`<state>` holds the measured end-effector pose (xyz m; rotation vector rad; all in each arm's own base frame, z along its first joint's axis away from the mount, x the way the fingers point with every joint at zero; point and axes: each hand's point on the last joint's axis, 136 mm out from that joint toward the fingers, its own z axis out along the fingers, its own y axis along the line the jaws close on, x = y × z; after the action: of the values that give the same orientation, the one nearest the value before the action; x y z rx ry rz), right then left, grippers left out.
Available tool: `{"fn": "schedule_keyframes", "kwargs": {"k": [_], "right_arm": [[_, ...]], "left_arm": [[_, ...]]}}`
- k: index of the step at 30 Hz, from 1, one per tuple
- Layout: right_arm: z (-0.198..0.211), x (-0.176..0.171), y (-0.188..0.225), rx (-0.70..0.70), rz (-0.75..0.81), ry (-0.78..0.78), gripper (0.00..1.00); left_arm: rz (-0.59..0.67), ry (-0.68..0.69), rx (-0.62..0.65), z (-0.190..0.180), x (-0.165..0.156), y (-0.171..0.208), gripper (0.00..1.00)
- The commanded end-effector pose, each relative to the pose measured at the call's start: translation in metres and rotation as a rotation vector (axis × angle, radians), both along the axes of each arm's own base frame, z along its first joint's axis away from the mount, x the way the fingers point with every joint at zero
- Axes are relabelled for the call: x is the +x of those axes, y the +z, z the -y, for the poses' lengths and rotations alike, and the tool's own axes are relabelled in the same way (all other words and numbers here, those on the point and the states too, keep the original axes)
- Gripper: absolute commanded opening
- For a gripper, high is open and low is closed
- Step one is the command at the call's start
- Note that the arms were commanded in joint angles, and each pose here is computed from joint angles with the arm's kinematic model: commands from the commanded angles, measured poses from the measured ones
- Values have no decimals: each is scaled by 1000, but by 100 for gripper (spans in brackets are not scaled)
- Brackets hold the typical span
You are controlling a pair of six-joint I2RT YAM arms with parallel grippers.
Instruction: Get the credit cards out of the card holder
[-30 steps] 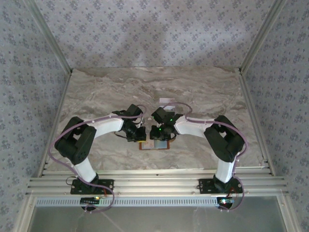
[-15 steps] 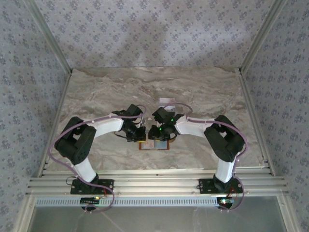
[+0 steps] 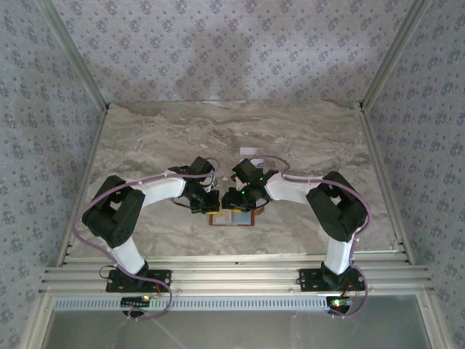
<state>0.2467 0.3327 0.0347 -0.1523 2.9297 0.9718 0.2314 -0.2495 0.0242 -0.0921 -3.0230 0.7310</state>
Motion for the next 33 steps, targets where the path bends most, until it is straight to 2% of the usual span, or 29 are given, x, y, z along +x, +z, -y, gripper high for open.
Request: {"fn": "schedule_keyframes", "kwargs": {"k": [1, 4, 9, 16, 20, 33], "right_arm": [[-8, -5, 11, 110, 0, 28, 35], [-7, -3, 16, 147, 10, 13, 35], [2, -3, 21, 41, 38, 6, 35], [-7, -3, 36, 26, 64, -18, 35], [-11, -3, 25, 13, 42, -32, 35], [21, -7, -13, -149, 21, -78, 33]], "left_arm": [[-111, 17, 124, -25, -24, -32, 6], [-115, 21, 118, -24, -24, -33, 6], [-113, 24, 121, -25, -25, -33, 6], [-114, 36, 115, -26, -27, -33, 6], [-118, 40, 108, -26, -28, -34, 6], [-117, 49, 103, -28, -29, -33, 7]]}}
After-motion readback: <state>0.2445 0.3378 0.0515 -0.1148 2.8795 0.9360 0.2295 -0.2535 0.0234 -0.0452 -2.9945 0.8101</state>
